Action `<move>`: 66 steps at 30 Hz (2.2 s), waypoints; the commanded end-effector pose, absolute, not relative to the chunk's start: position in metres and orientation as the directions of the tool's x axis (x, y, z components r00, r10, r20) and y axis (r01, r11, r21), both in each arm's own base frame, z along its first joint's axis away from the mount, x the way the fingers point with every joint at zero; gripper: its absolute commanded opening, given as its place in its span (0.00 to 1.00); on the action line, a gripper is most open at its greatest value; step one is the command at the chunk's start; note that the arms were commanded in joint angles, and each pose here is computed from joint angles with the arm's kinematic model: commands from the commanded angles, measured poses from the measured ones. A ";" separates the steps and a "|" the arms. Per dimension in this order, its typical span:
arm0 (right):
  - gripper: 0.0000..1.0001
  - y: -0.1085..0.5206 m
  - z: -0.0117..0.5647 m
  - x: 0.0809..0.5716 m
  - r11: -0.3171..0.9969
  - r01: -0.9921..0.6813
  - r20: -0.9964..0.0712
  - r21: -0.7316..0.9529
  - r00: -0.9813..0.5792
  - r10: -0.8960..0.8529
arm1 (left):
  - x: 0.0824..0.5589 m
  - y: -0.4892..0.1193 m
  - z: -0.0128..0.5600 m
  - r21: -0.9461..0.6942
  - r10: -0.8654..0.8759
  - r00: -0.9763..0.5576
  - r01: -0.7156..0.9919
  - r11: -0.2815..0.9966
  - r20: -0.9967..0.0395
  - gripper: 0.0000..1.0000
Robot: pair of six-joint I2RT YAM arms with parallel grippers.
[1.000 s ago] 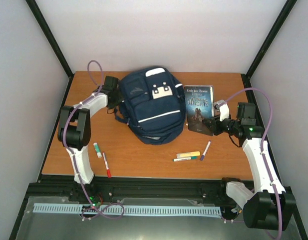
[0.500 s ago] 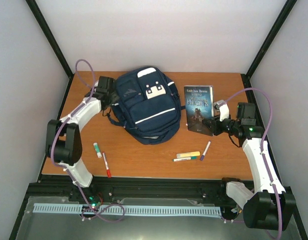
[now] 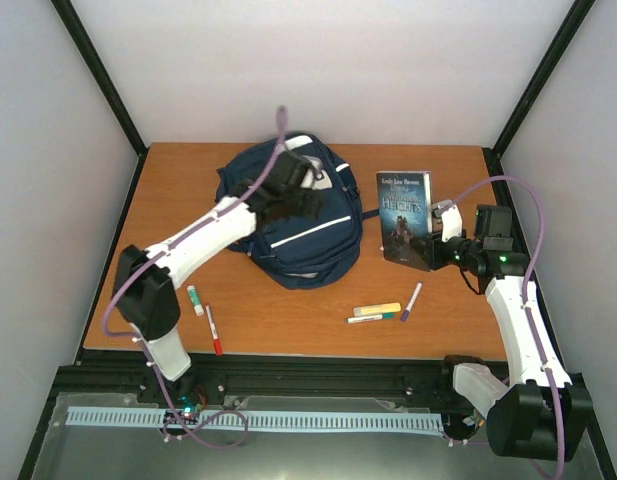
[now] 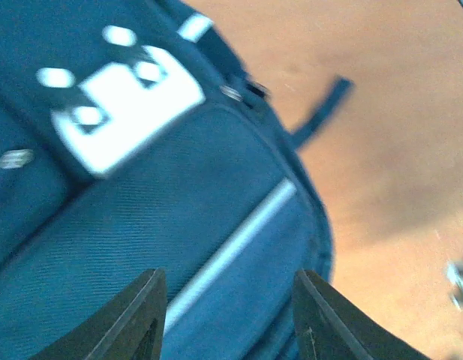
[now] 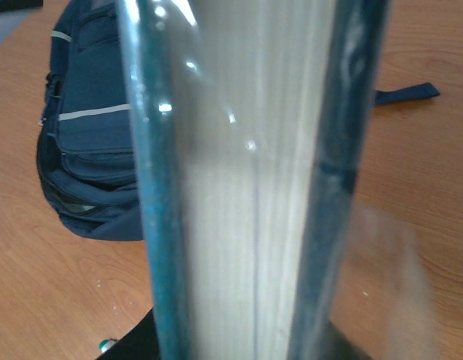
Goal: Pack the student bag
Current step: Place the book in the student bag.
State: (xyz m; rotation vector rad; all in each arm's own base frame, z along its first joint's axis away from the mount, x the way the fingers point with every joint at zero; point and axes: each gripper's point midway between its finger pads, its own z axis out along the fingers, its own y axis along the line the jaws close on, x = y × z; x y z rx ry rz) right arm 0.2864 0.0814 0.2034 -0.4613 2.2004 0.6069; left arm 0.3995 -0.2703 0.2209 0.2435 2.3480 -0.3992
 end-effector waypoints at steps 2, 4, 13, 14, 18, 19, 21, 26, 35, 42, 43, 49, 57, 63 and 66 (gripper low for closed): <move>0.03 0.057 0.230 0.313 0.888 -0.436 -0.849 0.144 -0.516 -0.116 | 0.346 -0.328 0.185 -0.072 0.464 -0.666 0.611 0.788 -0.584 0.47; 0.03 0.048 0.226 0.316 0.910 -0.394 -0.842 0.130 -0.529 -0.109 | 0.338 -0.335 0.173 -0.043 0.507 -0.651 0.637 0.769 -0.565 0.47; 0.03 0.047 0.225 0.316 0.906 -0.397 -0.838 0.147 -0.536 -0.099 | 0.325 -0.356 0.127 0.063 0.615 -0.633 0.671 0.739 -0.470 0.50; 0.03 0.047 0.225 0.316 0.905 -0.398 -0.838 0.147 -0.536 -0.099 | 0.327 -0.356 0.123 0.075 0.613 -0.642 0.660 0.748 -0.459 0.50; 0.03 0.045 0.224 0.317 0.910 -0.389 -0.836 0.141 -0.540 -0.101 | 0.328 -0.358 0.109 0.082 0.613 -0.664 0.647 0.758 -0.427 0.51; 0.03 0.045 0.223 0.317 0.910 -0.389 -0.835 0.142 -0.541 -0.101 | 0.328 -0.359 0.107 0.077 0.612 -0.667 0.647 0.759 -0.426 0.51; 0.03 0.046 0.222 0.317 0.909 -0.391 -0.833 0.146 -0.544 -0.100 | 0.328 -0.363 0.103 0.067 0.614 -0.666 0.653 0.755 -0.423 0.50; 0.03 0.045 0.221 0.317 0.909 -0.390 -0.830 0.148 -0.548 -0.100 | 0.330 -0.365 0.091 0.076 0.623 -0.670 0.654 0.753 -0.403 0.49; 0.03 0.046 0.219 0.318 0.905 -0.396 -0.826 0.156 -0.555 -0.100 | 0.330 -0.361 0.070 0.195 0.670 -0.656 0.649 0.736 -0.346 0.47; 0.03 0.046 0.219 0.318 0.905 -0.395 -0.826 0.157 -0.555 -0.099 | 0.342 -0.355 0.072 0.252 0.638 -0.686 0.587 0.769 -0.351 0.22; 0.03 0.046 0.219 0.318 0.905 -0.395 -0.827 0.156 -0.554 -0.099 | 0.343 -0.356 0.074 0.247 0.634 -0.686 0.585 0.772 -0.357 0.18; 0.03 0.046 0.219 0.317 0.905 -0.395 -0.827 0.160 -0.554 -0.096 | 0.345 -0.359 0.105 0.229 0.607 -0.672 0.569 0.790 -0.424 0.01; 0.03 0.064 0.225 0.317 0.851 -0.441 -0.808 0.285 -0.589 -0.034 | 0.352 -0.338 0.185 0.295 0.575 -0.615 0.502 0.813 -0.540 0.01; 0.03 0.095 0.234 0.307 0.690 -0.480 -0.690 0.542 -0.723 0.039 | 0.351 -0.325 0.230 0.272 0.499 -0.589 0.434 0.859 -0.636 0.01; 0.03 0.106 0.230 0.302 0.606 -0.446 -0.601 0.658 -0.797 0.066 | 0.354 -0.315 0.246 0.274 0.457 -0.572 0.380 0.884 -0.681 0.01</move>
